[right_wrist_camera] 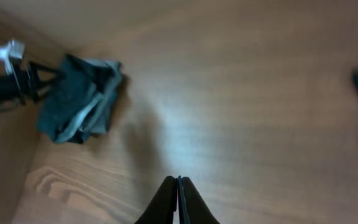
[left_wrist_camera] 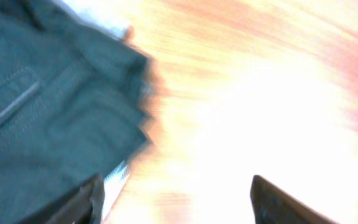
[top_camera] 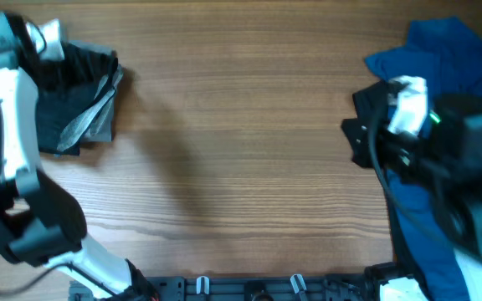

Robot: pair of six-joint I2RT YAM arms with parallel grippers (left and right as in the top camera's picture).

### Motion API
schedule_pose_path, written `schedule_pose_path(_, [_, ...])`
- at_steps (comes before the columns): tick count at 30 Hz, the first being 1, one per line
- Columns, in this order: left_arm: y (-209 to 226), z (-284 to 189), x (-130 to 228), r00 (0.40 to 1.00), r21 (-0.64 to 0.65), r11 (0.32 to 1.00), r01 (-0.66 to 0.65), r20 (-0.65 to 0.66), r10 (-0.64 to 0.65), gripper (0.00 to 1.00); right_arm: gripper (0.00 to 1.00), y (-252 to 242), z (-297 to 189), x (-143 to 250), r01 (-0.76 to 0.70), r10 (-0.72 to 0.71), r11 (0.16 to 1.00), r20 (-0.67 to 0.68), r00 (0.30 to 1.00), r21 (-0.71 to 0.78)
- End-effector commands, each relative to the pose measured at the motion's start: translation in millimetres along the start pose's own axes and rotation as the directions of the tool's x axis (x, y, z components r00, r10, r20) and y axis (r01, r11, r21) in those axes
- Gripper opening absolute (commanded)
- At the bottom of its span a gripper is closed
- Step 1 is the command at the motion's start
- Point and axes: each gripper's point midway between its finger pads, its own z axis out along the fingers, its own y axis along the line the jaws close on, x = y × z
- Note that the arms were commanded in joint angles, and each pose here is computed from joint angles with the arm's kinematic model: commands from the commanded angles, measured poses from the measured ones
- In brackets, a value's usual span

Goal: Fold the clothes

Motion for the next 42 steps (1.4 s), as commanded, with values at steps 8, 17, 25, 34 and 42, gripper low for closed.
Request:
schedule_pose_path(8, [-185, -214, 104, 0.862, 0.106, 0.862, -0.495, 0.184, 0.473, 1.00, 0.74, 26, -117, 15, 0.364, -0.367, 0.929, 0.323, 0.872, 0.070])
schedule_pose_path(17, [-195, -267, 139, 0.783, 0.054, 0.810, -0.584, 0.300, 0.545, 1.00, 1.00, 19, -119, 35, 0.354, -0.360, 0.932, 0.271, 0.893, 0.071])
schedule_pose_path(25, [-195, -271, 141, 0.779, 0.051, 0.809, -0.586, 0.311, 0.545, 1.00, 1.00, 18, -118, 39, 0.152, -0.150, 0.988, 0.263, 0.953, 0.012])
schedule_pose_path(34, [-195, -271, 141, 0.779, 0.051, 0.809, -0.586, 0.311, 0.545, 1.00, 1.00, -14, -105, 6, 0.294, -0.371, 0.922, 0.354, 0.859, 0.253])
schedule_pose_path(42, [-195, -271, 141, 0.779, 0.051, 0.809, -0.586, 0.311, 0.545, 1.00, 1.00, -46, -9, 53, 0.495, -0.535, 0.842, 0.437, 0.723, 0.213])
